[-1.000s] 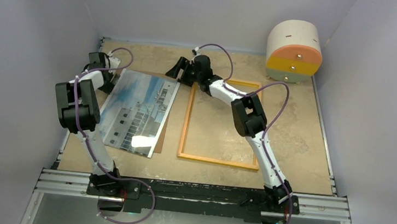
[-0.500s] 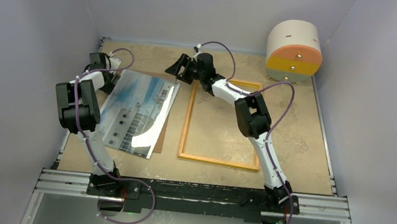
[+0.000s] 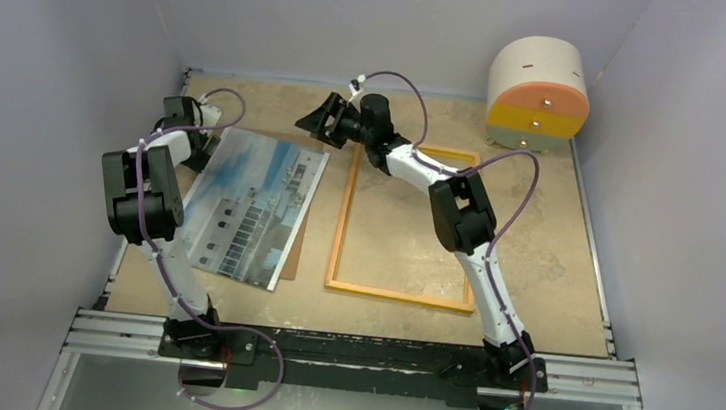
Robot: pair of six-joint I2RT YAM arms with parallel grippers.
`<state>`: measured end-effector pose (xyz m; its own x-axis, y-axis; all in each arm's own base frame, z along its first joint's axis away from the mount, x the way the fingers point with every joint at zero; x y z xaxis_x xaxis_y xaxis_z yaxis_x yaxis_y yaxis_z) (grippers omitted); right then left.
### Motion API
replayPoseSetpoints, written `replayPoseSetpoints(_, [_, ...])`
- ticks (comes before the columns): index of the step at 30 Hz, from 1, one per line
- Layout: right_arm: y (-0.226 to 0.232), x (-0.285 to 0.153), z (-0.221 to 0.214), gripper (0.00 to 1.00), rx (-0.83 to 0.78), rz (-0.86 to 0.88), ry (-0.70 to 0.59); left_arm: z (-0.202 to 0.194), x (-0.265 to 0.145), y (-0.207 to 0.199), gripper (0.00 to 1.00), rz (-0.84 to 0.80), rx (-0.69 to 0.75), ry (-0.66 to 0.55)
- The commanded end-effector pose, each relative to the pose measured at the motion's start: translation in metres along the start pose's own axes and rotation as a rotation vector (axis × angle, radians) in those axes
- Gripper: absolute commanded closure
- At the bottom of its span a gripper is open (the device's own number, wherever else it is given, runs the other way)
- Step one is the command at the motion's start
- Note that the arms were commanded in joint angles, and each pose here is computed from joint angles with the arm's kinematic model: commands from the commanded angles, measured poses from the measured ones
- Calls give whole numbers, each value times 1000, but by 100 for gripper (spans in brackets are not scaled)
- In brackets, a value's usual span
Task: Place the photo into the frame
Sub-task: Pick up the photo frame item at the center of the board.
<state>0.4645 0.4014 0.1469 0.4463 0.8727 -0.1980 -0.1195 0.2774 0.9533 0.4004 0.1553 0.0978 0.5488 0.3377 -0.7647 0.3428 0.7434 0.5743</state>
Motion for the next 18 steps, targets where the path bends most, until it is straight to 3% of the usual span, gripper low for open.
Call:
replayPoseSetpoints(1, [27,9,-21,25,28,102,61,-18,10,-44,26,-199,11,60])
replayPoseSetpoints(6, [22,13,-27,41,56,74,23,-17,7,-44,26,-207,12,56])
replayPoseSetpoints(10, [27,8,-27,79,54,40,31,-17,4,-38,26,-194,21,56])
replayPoseSetpoints(13, [37,-2,-21,97,24,10,21,-14,-3,-25,26,-173,18,53])
replayPoseSetpoints(18, [50,-43,4,100,12,-41,19,-5,-24,13,23,-99,10,33])
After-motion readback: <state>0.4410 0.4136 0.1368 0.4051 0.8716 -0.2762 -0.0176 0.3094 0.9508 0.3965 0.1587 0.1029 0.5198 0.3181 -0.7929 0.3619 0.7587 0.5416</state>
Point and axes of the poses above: each gripper's point midway between its finger pads, its own x axis out along the fingers, its own y axis along the line the jaws close on, z = x × y, the point moved 8 cm from there along -x, back along the fingers, and after that the axes turned 14 degrees about x, right-handed, at the moved point
